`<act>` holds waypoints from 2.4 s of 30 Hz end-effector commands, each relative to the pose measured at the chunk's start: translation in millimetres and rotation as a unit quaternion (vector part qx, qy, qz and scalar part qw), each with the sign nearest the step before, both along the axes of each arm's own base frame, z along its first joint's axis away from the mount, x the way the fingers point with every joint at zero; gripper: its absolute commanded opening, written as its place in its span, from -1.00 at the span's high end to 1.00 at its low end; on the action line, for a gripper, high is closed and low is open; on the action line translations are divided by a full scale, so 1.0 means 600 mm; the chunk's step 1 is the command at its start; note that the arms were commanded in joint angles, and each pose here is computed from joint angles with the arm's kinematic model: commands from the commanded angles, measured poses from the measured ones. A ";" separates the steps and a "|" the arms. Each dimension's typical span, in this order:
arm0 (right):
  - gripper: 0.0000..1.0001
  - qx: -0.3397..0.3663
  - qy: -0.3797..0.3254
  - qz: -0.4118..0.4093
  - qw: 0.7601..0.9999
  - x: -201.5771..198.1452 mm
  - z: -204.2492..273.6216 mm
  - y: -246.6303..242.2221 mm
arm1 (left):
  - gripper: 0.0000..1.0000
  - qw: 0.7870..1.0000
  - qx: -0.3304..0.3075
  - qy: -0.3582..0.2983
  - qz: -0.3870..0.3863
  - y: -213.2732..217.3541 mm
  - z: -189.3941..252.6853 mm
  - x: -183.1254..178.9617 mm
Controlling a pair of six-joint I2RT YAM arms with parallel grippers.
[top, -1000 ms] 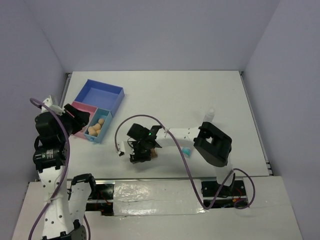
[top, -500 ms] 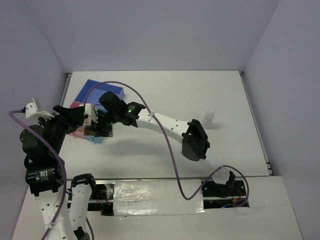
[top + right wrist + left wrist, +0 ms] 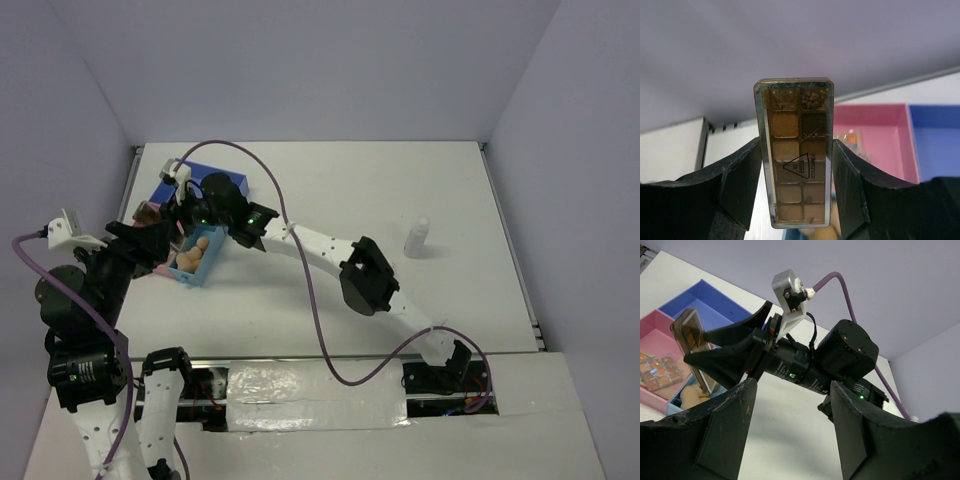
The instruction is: Organize the makeup
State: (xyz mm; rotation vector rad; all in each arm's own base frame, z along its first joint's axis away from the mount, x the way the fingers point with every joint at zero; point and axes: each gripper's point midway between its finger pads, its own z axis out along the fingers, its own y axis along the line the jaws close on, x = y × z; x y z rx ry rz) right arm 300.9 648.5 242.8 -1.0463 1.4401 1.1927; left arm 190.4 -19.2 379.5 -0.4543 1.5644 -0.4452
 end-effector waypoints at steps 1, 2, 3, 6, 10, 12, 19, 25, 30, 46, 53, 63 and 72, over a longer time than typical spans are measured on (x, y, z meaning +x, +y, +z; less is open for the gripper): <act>0.68 0.135 -0.015 -0.041 0.990 0.034 0.107 0.012 | -0.46 1.000 0.005 -0.020 0.002 -0.002 0.022 -0.012; 0.65 0.144 -0.013 -0.052 0.988 0.040 0.106 0.013 | -0.46 1.000 0.004 -0.018 0.002 -0.002 0.020 -0.013; 0.61 0.166 -0.023 -0.058 0.984 0.045 0.119 0.013 | -0.46 1.000 0.005 -0.017 0.000 -0.003 0.018 -0.012; 0.60 0.197 -0.035 -0.084 0.976 0.066 0.117 0.017 | -0.46 1.000 0.006 -0.012 -0.001 -0.003 0.014 -0.013; 0.61 0.218 -0.040 -0.114 0.968 0.094 0.094 0.024 | -0.47 1.000 0.008 -0.007 -0.002 -0.003 0.013 -0.012; 0.62 0.218 -0.036 -0.128 0.967 0.103 0.080 0.027 | -0.47 1.000 0.008 -0.003 0.001 -0.001 0.011 -0.011; 0.48 0.217 -0.018 -0.148 0.965 0.119 0.051 0.028 | -0.47 1.000 0.006 0.006 0.002 0.000 0.007 -0.007; 0.25 0.223 0.074 -0.156 0.959 0.119 0.035 0.033 | -0.47 1.000 0.000 0.007 0.003 0.000 0.005 -0.008; 0.26 0.212 0.181 -0.168 0.945 0.120 -0.003 0.040 | -0.47 1.000 0.000 0.011 0.008 0.001 0.004 -0.013; -0.10 0.215 0.272 -0.264 0.900 0.163 -0.078 0.030 | -0.48 0.999 -0.010 0.037 0.002 0.001 -0.008 -0.001; -0.49 0.209 0.285 -0.261 0.898 0.159 -0.093 0.034 | -0.48 0.999 -0.018 0.038 0.008 0.002 -0.009 -0.003; -0.99 0.219 0.271 -0.214 0.913 0.140 -0.044 0.032 | -0.47 0.999 -0.024 0.032 -0.003 -0.001 -0.013 0.012; -0.99 0.244 0.204 -0.102 0.943 0.097 0.127 -0.025 | 0.85 0.998 -0.023 -0.015 -0.051 -0.026 0.016 0.020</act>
